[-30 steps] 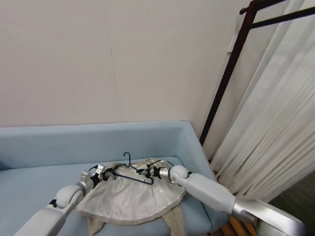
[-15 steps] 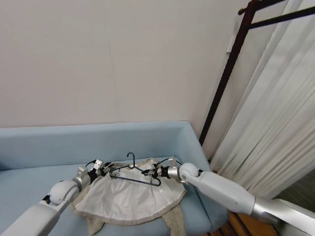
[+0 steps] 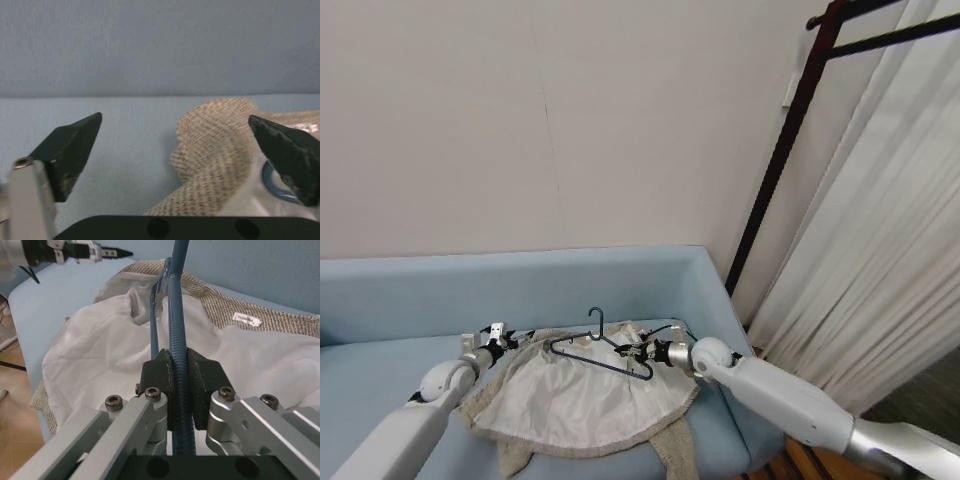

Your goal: Pick up the clothes from the sofa and hang them on the clothes hanger.

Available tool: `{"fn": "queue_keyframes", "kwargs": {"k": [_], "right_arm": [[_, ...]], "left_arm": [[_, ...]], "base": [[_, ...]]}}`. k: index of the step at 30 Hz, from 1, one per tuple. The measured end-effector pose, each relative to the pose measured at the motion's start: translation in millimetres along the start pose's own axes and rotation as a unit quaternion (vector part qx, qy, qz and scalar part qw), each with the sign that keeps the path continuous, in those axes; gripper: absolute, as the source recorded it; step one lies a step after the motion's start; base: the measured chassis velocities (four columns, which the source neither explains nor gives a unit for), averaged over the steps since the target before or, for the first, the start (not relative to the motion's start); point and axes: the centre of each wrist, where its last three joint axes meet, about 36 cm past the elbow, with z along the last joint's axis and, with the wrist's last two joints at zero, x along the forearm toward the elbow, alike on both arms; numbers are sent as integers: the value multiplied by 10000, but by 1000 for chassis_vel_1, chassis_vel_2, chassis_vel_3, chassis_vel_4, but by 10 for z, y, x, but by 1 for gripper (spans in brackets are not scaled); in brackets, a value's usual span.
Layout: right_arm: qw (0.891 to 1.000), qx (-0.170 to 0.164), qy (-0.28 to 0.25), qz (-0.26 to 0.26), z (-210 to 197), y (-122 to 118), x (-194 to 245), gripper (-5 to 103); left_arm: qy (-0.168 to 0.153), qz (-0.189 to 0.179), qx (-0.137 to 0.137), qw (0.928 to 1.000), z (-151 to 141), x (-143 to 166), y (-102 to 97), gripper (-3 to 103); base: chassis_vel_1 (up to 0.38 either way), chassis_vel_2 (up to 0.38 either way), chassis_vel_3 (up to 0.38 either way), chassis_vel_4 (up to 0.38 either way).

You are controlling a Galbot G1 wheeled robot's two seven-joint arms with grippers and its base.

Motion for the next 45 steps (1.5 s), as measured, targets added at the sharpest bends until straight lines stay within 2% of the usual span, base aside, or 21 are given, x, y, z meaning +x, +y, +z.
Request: {"fn": "queue_keyframes", "kwargs": {"k": [5,6,9,11,14,15,16,17,20,21,23,26,30,32,35,42,45], "right_arm": [[10000,-20,-36,-53,-13,54,-42,8],[10000,-24,-37,-71,-11,72,-69,8],[9999,-18,-31,-97,-16,87,-151,8],[9999,-15,-32,-101,-21,86,-168,8],[9999,-10,-31,-108,-24,86,-197,8],[9999,-10,-31,-108,-24,86,-197,8],[9999,-7,-29,-109,-24,86,-201,8],[9999,-1,-27,-108,-24,87,-203,8],[10000,15,-13,-88,-16,82,-194,8],[10000,15,-13,-88,-16,82,-194,8],[10000,18,22,-66,10,73,-178,8],[10000,6,68,-57,46,66,-163,8],[9999,1,125,-98,75,87,-123,8],[9999,2,132,-106,75,94,-109,8],[9998,2,134,-127,78,116,-84,8],[9998,-37,94,-178,61,165,-40,8],[9995,-162,89,-263,21,189,-14,8]], "left_arm": [[295,122,-67,9995,141,-124,50,100],[360,143,-136,9992,184,-142,35,103],[611,224,-536,9964,345,-148,-26,92],[672,249,-637,9954,385,-147,-48,92],[762,249,-818,9934,442,-145,-80,76],[762,249,-818,9934,442,-145,-80,76],[768,249,-841,9932,446,-145,-85,70],[768,251,-857,9930,446,-144,-89,70],[747,259,-890,9929,433,-138,-96,54],[747,259,-890,9929,433,-138,-96,54],[710,270,-923,9928,428,-129,-116,43],[679,285,-957,9927,427,-116,-144,38],[617,325,-1028,9923,400,-77,-201,16],[590,336,-1057,9921,382,-58,-220,16],[509,392,-1133,9915,327,4,-271,3],[366,401,-1317,9898,266,90,-335,3],[134,351,-1723,9843,202,174,-340,3]], "base": [[0,0,0,0],[0,0,0,0],[0,0,0,0],[0,0,0,0],[0,0,0,0],[0,0,0,0],[0,0,0,0],[0,0,0,0],[0,0,0,0],[0,0,0,0],[0,0,0,0],[0,0,0,0],[0,0,0,0],[0,0,0,0],[0,0,0,0],[0,0,0,0],[0,0,0,0]]}}
